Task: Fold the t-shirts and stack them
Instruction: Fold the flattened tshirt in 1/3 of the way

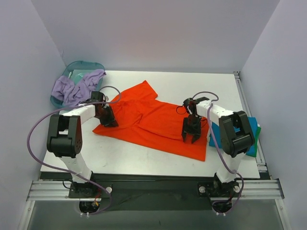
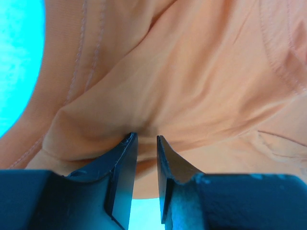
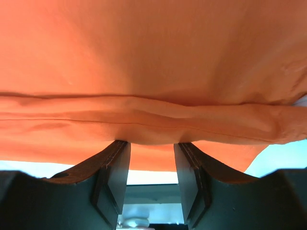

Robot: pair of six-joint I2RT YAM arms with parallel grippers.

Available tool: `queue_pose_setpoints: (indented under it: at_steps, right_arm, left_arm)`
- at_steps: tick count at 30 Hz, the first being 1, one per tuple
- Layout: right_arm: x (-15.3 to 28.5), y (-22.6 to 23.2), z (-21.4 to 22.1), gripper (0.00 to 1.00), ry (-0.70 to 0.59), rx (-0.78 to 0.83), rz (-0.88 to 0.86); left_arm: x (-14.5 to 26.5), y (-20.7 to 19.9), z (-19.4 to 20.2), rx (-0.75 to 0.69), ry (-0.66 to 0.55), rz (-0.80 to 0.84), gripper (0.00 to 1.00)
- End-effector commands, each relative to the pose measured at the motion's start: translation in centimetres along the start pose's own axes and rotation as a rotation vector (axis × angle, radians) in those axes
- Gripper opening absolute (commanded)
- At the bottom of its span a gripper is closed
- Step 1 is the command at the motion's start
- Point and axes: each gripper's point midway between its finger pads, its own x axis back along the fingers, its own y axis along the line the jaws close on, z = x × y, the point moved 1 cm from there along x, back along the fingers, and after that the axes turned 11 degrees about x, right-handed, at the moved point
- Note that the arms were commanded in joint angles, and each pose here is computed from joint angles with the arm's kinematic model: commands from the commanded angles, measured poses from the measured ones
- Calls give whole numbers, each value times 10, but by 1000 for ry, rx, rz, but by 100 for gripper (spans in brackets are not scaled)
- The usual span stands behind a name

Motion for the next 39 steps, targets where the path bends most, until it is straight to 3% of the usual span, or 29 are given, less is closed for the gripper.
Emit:
queue_pose_setpoints:
  at_steps: [1,13,22,31,39]
  right_arm:
    - [10,-9,-9,42,-24,-38,54]
    - [17,-20,-34,41,-61,-150,30]
    - [56,-11,-27,42,-183,-95,-40]
    - [28,-5,14,42,-80,-62,-95]
    - [-14,-5,33,42,28,-67,-84]
  left_arm:
    - [10,3,-11,-25,-76,3,34]
    - [18,7,-7,-31,-90,5,34]
    - [56,-22,-27,-80,-177,79,34]
    - [41,-26,-11,-24,-121,151,34]
    - [14,2,19,92,-54,129,33]
